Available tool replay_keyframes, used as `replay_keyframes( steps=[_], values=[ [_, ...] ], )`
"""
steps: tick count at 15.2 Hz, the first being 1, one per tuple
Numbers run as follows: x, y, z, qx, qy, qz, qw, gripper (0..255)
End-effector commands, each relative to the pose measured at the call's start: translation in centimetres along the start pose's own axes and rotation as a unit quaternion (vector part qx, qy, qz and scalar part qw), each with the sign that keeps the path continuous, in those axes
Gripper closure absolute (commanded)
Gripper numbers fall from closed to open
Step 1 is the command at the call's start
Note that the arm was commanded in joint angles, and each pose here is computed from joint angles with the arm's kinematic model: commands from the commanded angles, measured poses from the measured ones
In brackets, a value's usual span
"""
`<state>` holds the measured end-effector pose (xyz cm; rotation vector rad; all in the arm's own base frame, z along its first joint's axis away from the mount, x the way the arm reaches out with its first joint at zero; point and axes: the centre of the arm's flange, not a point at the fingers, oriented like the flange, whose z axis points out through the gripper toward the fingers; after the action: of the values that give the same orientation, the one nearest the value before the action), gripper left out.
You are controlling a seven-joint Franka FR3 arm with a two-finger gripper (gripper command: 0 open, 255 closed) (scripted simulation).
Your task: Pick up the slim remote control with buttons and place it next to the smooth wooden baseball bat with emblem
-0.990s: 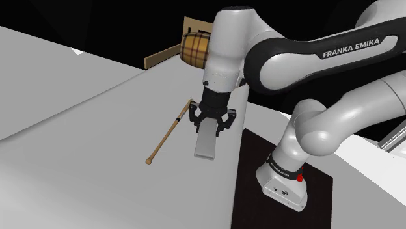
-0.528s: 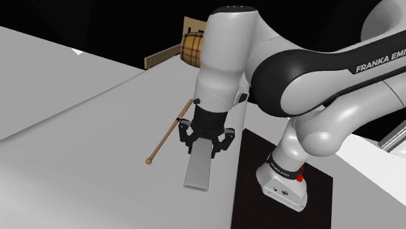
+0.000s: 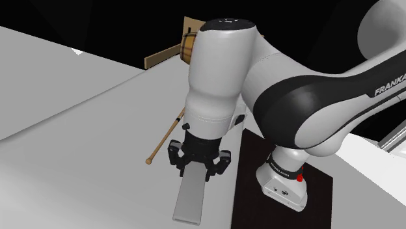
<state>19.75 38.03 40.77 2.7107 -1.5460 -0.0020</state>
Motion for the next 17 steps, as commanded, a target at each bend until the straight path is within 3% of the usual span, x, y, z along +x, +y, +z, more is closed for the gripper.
replay_keyframes(
  steps=[1, 11, 17],
  values=[
    [-0.2, 0.0, 1.1, 0.000, 0.000, 0.000, 1.0000, 255],
    [-0.2, -0.1, 6.4, 0.000, 0.000, 0.000, 1.0000, 255],
    [-0.2, -0.1, 6.4, 0.000, 0.000, 0.000, 1.0000, 255]
  ],
)
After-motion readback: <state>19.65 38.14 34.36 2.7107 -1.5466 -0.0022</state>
